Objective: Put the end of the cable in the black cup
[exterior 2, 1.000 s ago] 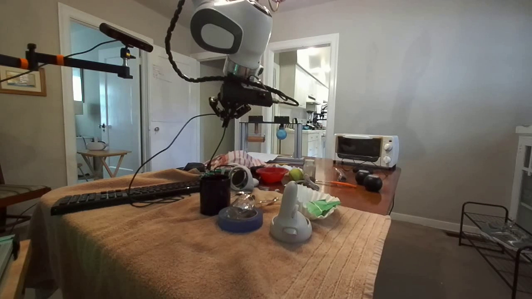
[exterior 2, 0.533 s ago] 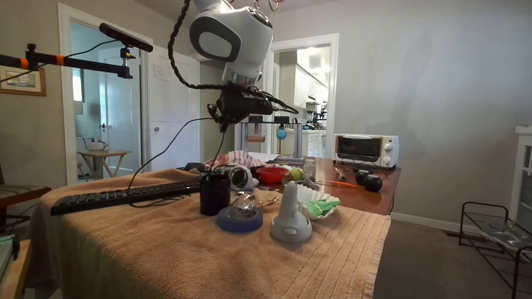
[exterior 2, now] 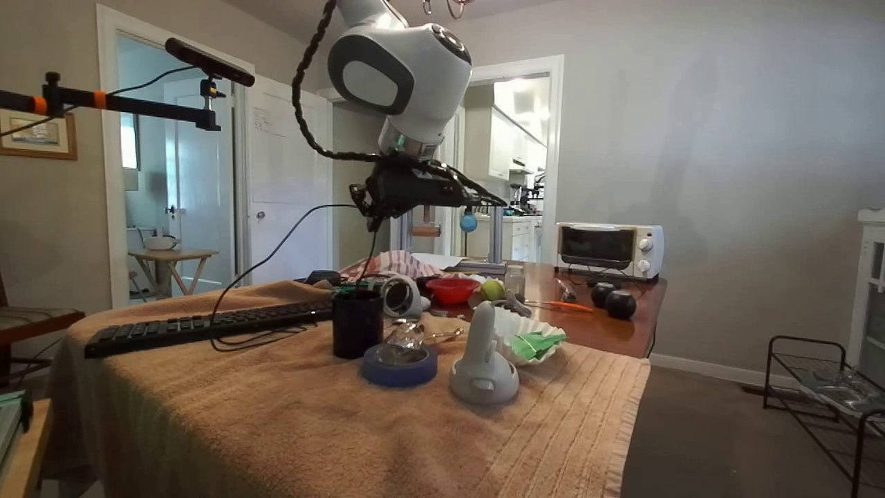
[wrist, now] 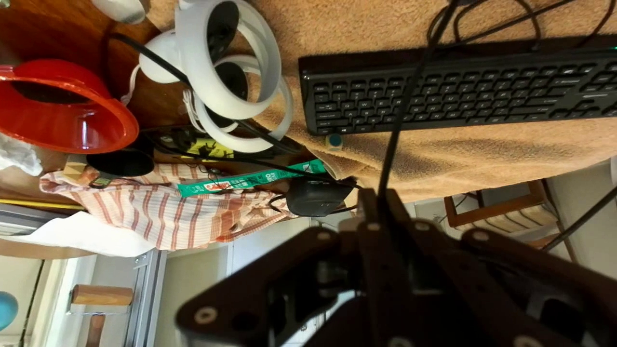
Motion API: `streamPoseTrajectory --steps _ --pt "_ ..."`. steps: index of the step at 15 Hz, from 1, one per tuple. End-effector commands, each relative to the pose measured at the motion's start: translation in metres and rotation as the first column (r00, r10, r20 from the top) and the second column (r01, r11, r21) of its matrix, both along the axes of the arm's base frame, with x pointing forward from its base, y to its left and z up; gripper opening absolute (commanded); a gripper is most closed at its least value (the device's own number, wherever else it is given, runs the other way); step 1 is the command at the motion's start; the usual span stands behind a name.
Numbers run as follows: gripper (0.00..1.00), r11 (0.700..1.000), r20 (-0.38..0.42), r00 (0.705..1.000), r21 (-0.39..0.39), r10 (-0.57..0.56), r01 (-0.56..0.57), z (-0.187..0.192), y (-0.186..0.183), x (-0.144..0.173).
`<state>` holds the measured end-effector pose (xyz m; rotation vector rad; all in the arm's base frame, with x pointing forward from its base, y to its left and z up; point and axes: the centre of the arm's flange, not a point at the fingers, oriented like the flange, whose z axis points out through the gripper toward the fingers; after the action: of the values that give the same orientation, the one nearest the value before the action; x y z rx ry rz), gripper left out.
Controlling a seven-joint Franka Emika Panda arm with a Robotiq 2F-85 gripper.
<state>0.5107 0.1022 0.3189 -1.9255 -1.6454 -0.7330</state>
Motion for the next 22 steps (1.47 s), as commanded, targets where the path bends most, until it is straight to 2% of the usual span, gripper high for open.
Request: streamPoseTrajectory --steps 1,9,10,14,15,16,21,22 --pt "0.01 0.999 -0.021 0.999 0.010 0.037 -0.037 -0.019 -0.010 -0.005" --pt "0.01 0.998 -0.030 0.998 -0.011 0.059 -0.060 -0.037 -0.017 -0.007" --pt "0.01 0.997 -0.053 0.996 -0.021 0.068 -0.069 -0.040 -0.016 -0.007" --pt "0.01 0.994 -0.060 0.994 -0.054 0.089 -0.092 -0.047 -0.016 -0.009" --pt "0.14 0.994 -0.061 0.994 -0.059 0.092 -0.096 -0.048 -0.016 -0.009" --pt "0.31 0.993 -0.065 0.993 -0.063 0.095 -0.099 -0.045 -0.016 -0.010" --pt "0.68 0.993 -0.095 0.994 -0.097 0.060 -0.069 -0.016 -0.015 -0.012" --pt "0.74 0.991 -0.096 0.995 -0.124 0.030 -0.042 -0.004 -0.015 -0.010"
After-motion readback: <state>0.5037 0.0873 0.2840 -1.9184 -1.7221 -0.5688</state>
